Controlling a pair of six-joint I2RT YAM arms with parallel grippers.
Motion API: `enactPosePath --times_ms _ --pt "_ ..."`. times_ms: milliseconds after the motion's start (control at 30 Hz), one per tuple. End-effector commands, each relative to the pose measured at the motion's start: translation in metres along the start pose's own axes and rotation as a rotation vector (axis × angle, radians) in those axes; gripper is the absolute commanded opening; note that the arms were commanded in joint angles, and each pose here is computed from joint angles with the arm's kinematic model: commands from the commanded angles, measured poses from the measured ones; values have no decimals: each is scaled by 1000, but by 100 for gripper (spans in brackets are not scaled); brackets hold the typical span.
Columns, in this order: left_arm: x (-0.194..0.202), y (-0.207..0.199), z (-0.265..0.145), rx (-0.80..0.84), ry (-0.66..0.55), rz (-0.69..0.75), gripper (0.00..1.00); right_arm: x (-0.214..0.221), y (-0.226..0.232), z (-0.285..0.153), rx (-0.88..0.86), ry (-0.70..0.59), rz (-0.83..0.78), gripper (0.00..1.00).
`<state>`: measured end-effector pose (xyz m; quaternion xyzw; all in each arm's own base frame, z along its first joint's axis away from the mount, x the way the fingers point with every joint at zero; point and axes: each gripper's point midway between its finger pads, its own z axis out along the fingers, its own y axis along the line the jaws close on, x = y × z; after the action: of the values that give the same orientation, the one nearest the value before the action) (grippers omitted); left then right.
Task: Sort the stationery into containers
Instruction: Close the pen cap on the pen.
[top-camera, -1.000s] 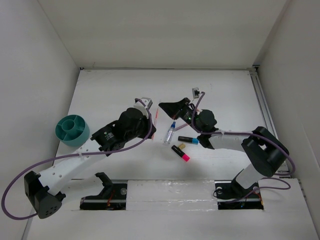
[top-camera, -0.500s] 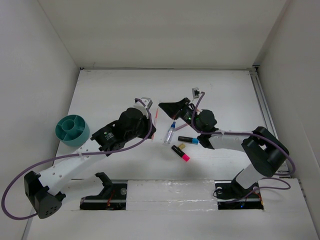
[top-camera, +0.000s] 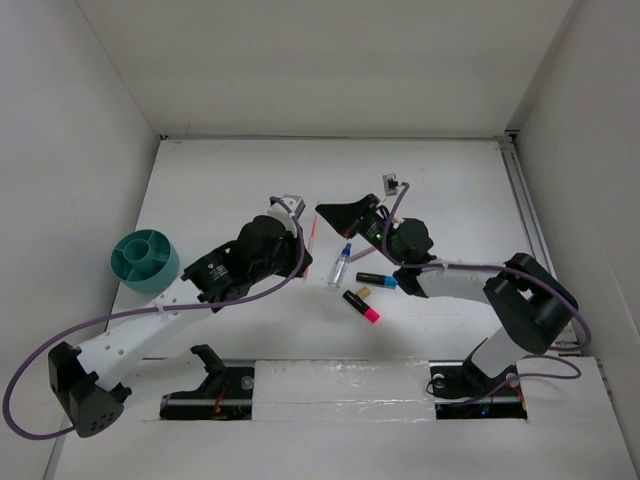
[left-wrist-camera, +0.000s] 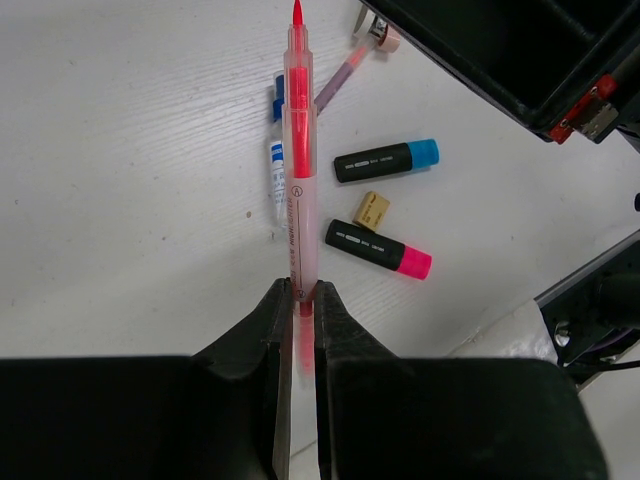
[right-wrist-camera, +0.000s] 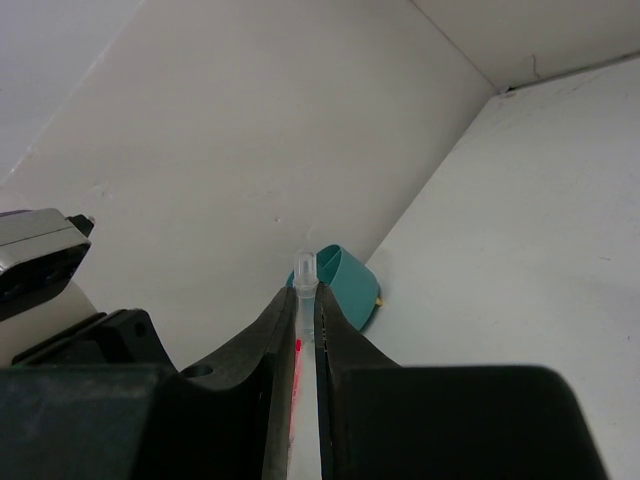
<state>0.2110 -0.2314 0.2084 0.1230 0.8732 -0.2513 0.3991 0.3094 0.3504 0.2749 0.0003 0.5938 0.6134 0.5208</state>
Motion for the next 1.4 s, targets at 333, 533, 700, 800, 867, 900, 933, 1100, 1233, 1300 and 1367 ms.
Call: enactPosePath --times_ms 333,533,700,800,867,900,933,1100,1233,1300,1367 --pt "-7 -3 -3 17 -33 0 0 -20 35 10 -103 -50 -26 0" --pt "-7 -3 -3 17 -33 0 0 -12 25 6 -80 -32 -22 0" --pt "-7 -3 -3 17 -33 0 0 -10 22 4 -73 -27 -21 0" --pt "-10 -2 -5 13 -45 -1 0 -5 17 2 -57 -14 -18 0" --pt "-10 -2 -5 13 -45 -1 0 -5 17 2 -57 -14 -18 0" --pt "-10 -2 -5 13 -45 -1 0 -5 17 2 -57 -14 -18 0" --pt "-10 -2 -5 13 -45 -1 0 -5 17 2 -57 -14 -18 0" --pt "-13 -4 -10 22 -61 -12 0 -2 20 2 -63 -8 -15 0" --pt "-14 -2 -10 14 -65 -13 0 2 18 2 -62 5 -14 0" --pt "-14 -2 -10 14 -65 -13 0 8 17 0 -59 18 -10 0" --pt "-14 -2 -10 14 -65 -13 0 4 23 0 -74 6 -12 0"
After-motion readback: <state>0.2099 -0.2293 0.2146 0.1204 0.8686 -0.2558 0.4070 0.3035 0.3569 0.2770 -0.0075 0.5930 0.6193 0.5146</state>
